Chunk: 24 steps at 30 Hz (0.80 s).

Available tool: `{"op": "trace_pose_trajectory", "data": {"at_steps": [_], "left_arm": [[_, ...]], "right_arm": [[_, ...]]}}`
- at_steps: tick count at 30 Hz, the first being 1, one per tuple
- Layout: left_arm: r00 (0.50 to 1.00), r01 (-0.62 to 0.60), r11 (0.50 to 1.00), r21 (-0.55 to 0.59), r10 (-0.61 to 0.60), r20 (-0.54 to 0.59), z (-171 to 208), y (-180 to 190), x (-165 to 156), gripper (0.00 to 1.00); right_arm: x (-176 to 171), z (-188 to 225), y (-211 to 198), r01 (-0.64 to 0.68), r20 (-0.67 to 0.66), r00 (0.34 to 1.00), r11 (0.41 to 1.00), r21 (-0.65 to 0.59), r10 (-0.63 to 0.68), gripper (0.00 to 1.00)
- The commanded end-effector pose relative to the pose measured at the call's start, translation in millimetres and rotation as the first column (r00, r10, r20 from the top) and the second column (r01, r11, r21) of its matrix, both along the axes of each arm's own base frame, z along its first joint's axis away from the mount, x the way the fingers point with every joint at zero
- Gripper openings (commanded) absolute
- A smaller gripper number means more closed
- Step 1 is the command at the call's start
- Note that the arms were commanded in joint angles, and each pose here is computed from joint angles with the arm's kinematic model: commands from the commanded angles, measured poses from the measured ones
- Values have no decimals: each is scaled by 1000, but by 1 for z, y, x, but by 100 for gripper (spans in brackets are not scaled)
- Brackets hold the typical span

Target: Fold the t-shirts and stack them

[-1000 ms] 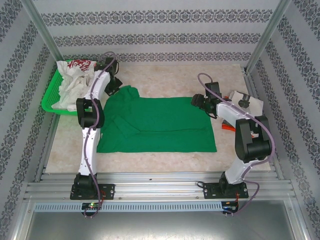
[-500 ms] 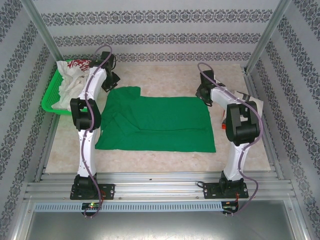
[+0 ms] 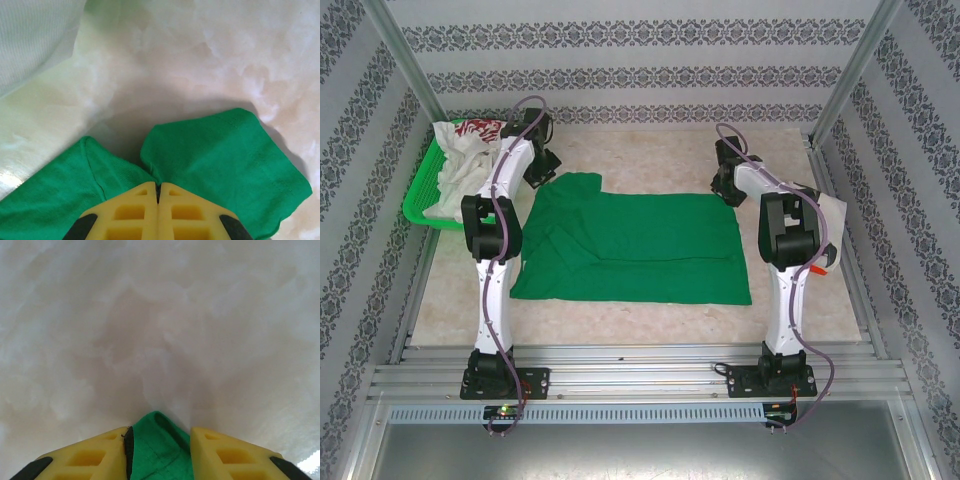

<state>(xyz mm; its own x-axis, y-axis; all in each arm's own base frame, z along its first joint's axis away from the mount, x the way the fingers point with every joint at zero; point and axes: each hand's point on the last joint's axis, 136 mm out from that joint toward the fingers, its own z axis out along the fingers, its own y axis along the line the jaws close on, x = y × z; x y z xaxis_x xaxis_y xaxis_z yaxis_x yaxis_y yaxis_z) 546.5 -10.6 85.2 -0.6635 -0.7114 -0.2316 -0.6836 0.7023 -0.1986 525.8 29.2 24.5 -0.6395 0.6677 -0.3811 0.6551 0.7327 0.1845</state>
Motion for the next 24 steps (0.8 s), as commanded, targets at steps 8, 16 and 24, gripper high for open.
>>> {"op": "trace_pose_trajectory", "data": {"at_steps": [8, 16, 24], "left_arm": [[1000, 12, 1000, -13, -12, 1, -9, 1, 2, 0], [1000, 16, 1000, -26, -16, -9, -14, -1, 0, 0], [1000, 17, 1000, -24, -18, -8, -13, 0, 0, 0]], "right_arm": [[11, -8, -2, -7, -47, 999, 1000, 11, 7, 34], [13, -18, -4, -10, -86, 996, 1000, 9, 10, 32], [0, -18, 0, -40, -145, 989, 999, 7, 41, 30]]}}
